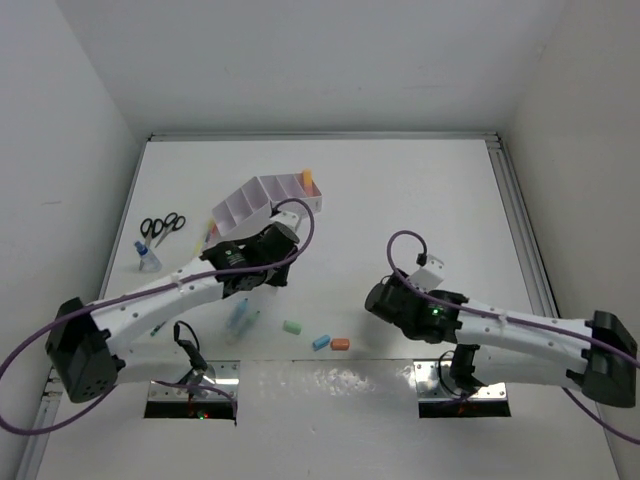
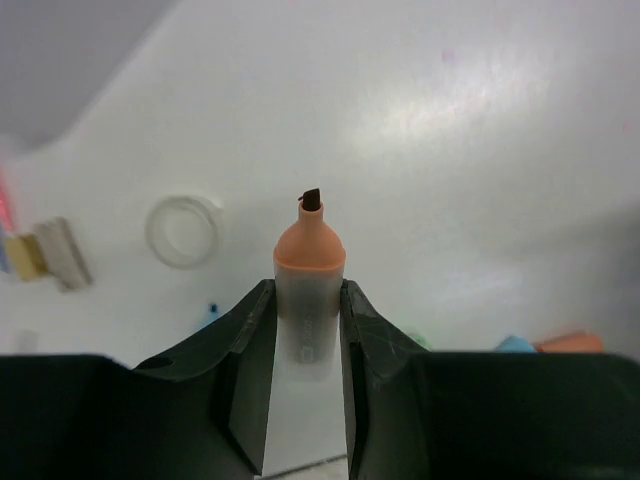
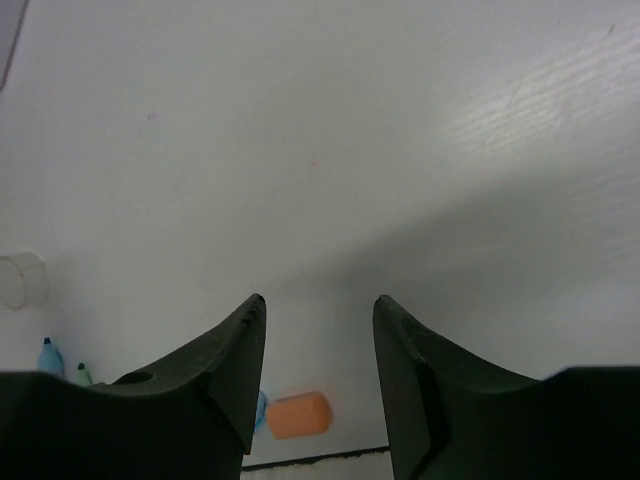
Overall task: Sort the stationery into containers
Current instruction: Pick up the pen from the center of the board, then move the pen cap to the center of the board.
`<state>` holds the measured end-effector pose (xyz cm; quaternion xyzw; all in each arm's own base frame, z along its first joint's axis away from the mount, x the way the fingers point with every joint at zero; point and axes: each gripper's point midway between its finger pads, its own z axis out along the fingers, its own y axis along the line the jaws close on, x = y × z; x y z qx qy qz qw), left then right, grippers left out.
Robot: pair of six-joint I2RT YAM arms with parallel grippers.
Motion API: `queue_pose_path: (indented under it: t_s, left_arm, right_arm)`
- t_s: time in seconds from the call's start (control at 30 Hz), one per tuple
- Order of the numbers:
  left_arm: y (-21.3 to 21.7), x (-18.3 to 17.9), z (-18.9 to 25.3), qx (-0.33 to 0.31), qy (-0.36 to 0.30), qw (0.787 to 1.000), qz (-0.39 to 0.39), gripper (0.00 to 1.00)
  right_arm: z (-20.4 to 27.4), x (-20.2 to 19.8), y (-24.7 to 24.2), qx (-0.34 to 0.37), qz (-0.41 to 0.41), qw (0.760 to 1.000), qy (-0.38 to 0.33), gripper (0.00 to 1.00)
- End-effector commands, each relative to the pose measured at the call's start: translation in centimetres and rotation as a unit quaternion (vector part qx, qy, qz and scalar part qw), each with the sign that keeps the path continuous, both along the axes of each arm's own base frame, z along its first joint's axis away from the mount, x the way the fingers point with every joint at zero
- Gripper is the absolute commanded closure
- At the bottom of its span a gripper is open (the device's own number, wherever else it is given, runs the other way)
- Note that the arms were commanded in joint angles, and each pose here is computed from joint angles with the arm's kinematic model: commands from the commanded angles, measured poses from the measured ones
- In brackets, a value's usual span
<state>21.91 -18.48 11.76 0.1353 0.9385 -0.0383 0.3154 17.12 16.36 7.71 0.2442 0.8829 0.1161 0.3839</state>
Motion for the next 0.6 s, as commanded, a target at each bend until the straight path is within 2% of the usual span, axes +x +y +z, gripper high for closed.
queue_pose_path:
  t_s: [0.0, 0.07, 0.1, 0.17, 0.2, 0.27, 0.4, 0.57]
  left_arm:
    - [2.0, 3.9, 6.2, 0.004, -0.150, 0.989, 0.013, 1.00]
    - [3.5, 4.8, 9.0, -0.008, -0.206, 0.978, 0.030, 1.00]
    - [4.2, 5.4, 10.1, -0.002, -0.235, 0.971, 0.035, 1.00]
    - [5.7, 5.6, 12.3, -0.011, -0.275, 0.960, 0.047, 1.00]
    - [6.1, 5.7, 12.6, -0.007, -0.289, 0.956, 0.043, 1.00]
    - [6.8, 5.5, 13.7, -0.020, -0.314, 0.948, 0.046, 1.00]
    - [7.7, 4.8, 14.0, -0.037, -0.329, 0.942, 0.051, 1.00]
    - [8.5, 3.6, 13.8, -0.051, -0.326, 0.942, 0.057, 1.00]
  right_arm:
    - [-0.5, -1.3, 3.7, 0.134, -0.106, 0.984, 0.056, 0.53]
    - [-1.4, -1.9, 5.3, 0.163, -0.123, 0.976, 0.075, 0.52]
    - [-1.4, -1.9, 6.7, 0.211, -0.144, 0.963, 0.081, 0.52]
    - [-2.5, -2.9, 8.4, 0.243, -0.152, 0.952, 0.110, 0.52]
    - [-2.6, -3.0, 9.7, 0.281, -0.164, 0.938, 0.121, 0.52]
    - [-3.5, -4.1, 11.0, 0.295, -0.178, 0.926, 0.153, 0.52]
    - [-4.4, -5.4, 11.9, 0.288, -0.203, 0.921, 0.166, 0.52]
    - [-5.0, -6.3, 13.7, 0.319, -0.210, 0.906, 0.180, 0.53]
